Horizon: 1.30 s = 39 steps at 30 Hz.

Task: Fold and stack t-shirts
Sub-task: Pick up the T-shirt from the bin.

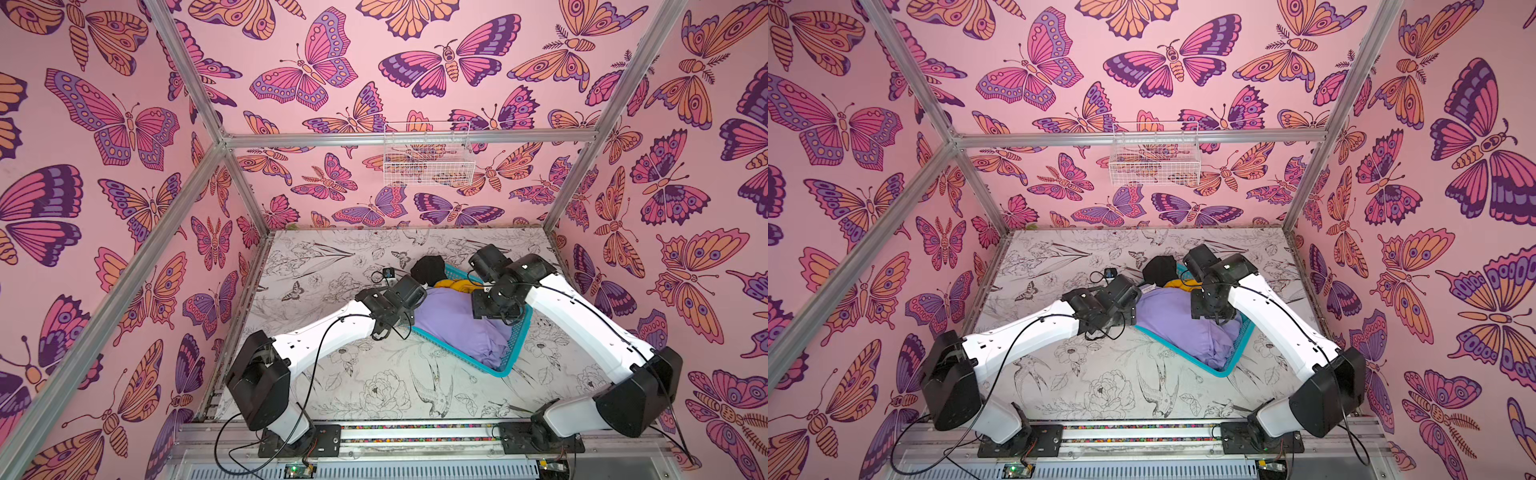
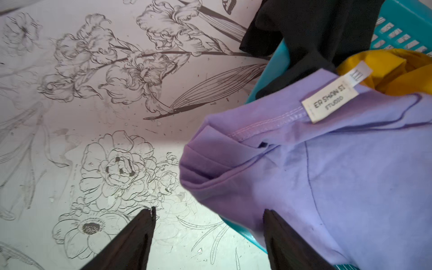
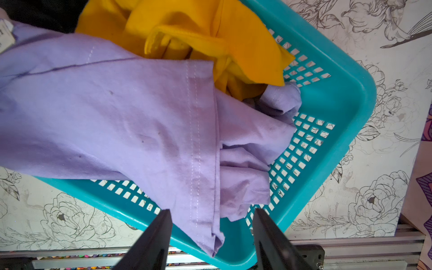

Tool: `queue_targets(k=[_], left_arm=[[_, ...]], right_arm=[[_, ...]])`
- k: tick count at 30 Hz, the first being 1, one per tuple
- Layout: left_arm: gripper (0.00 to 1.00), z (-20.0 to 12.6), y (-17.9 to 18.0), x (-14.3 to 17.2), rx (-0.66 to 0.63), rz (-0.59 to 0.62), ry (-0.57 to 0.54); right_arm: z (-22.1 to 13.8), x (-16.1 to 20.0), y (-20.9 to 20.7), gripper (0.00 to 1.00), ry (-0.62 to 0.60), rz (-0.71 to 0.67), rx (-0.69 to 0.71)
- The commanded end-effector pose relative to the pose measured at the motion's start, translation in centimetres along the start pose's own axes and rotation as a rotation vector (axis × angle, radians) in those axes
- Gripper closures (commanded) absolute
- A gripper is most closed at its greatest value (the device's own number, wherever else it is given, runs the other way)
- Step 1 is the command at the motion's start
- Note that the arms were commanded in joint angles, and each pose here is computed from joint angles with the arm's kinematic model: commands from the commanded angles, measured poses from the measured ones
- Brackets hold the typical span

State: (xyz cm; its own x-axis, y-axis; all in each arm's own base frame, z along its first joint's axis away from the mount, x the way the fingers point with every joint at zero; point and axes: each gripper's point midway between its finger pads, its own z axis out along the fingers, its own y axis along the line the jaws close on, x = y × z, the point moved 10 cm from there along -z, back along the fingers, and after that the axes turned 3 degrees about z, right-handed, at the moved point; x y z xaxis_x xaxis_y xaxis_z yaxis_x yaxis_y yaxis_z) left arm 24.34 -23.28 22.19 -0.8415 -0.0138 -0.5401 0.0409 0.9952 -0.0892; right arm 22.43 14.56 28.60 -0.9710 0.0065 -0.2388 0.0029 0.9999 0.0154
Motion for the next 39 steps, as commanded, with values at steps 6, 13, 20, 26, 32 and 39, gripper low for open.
queue_targets(k=[6,13,20,26,32,39], left_arm=[[0.26,1.0,0.2,-1.6,0.194,-0.036,-0.037],[0.32,0.7,-1.4,-3.2,0.289,-0.001,-0.027],[1.0,1.7,-2.7,-3.2,0.367,0.021,0.022],[1.0,1.1,-2.4,-3.5,0.312,0.031,0.018],[1.0,-3.6,-2.1,-5.5,0.257,0.089,-0.107],[1.0,-15.1,-2.6,-10.9,0.239,0.188,-0.364]], right_arm=[[-0.7,0.8,-0.8,0.39,0.003,-0.013,0.04],[0.3,0.4,0.0,0.4,0.024,-0.001,0.008],[0.8,0.4,0.0,0.43,0.032,-0.016,0.026],[1.7,0.3,-0.3,0.45,0.028,-0.022,0.074],[2.3,0.0,-0.6,0.49,0.011,-0.023,0.096],[6.1,-1.2,-1.7,0.78,0.058,-0.023,0.163]])
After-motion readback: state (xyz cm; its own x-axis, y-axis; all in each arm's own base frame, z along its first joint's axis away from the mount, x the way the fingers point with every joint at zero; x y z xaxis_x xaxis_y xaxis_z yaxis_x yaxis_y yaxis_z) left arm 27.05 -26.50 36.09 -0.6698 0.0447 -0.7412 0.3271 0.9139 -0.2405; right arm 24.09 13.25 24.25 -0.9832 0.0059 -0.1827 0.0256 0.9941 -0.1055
